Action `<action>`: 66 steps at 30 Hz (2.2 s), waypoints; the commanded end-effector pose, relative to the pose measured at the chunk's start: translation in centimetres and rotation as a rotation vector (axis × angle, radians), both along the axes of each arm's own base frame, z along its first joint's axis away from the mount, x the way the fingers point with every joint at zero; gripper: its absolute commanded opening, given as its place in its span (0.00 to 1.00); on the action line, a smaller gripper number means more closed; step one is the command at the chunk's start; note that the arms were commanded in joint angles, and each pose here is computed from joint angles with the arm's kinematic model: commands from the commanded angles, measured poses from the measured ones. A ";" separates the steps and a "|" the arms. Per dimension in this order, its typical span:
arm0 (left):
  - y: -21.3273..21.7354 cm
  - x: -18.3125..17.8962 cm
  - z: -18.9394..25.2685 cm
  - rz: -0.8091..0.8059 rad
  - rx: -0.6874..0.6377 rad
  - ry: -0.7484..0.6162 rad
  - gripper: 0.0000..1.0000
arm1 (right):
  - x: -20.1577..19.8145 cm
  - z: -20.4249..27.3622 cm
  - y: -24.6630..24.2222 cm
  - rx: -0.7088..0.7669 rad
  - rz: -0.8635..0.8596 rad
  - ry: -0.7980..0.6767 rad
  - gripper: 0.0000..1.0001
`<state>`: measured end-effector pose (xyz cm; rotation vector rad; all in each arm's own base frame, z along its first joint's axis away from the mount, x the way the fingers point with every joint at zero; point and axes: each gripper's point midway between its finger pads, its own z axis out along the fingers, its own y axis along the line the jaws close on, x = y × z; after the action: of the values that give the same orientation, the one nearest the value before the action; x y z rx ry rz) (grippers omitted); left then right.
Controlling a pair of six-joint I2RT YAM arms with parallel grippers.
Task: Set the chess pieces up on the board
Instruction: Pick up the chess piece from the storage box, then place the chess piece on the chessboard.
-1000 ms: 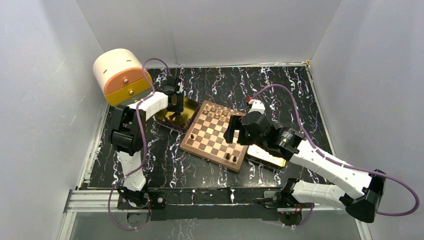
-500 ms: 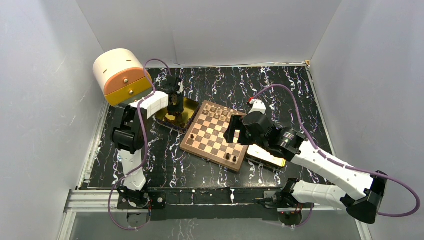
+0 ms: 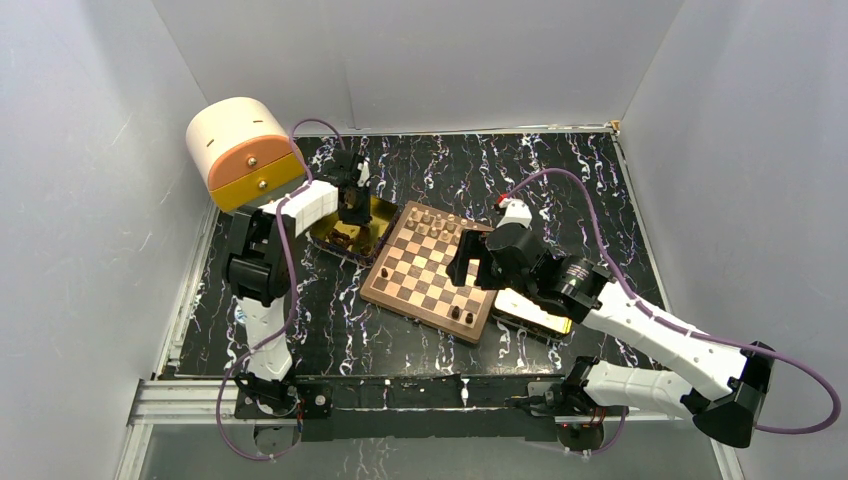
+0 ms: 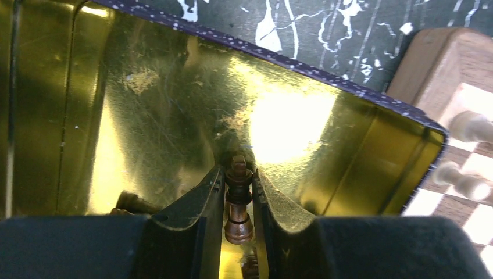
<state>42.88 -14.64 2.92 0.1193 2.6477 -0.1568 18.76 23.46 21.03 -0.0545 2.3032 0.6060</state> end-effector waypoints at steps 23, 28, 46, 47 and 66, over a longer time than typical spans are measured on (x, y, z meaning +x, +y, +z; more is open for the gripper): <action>-10.0 -7.8 22.5 -0.087 -0.891 -0.225 0.08 | 5.8 6.8 9.2 0.261 0.151 -0.394 0.84; -10.6 -9.6 23.6 -0.112 -0.952 -0.215 0.08 | 7.1 6.4 11.0 0.247 0.170 -0.427 0.81; -12.5 -12.9 24.3 -0.189 -1.022 -0.173 0.06 | 8.6 6.9 13.5 0.271 0.198 -0.489 0.60; -12.5 -12.9 24.3 -0.190 -1.023 -0.170 0.06 | 8.7 6.8 13.4 0.262 0.202 -0.490 0.57; -12.6 -15.7 23.5 -0.412 -0.899 -0.026 0.03 | 7.0 1.2 9.6 0.076 0.301 -0.512 0.29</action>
<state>28.51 -27.19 24.50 0.2072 2.2719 -1.3890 25.30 34.22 21.97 -0.4519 1.8217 0.7803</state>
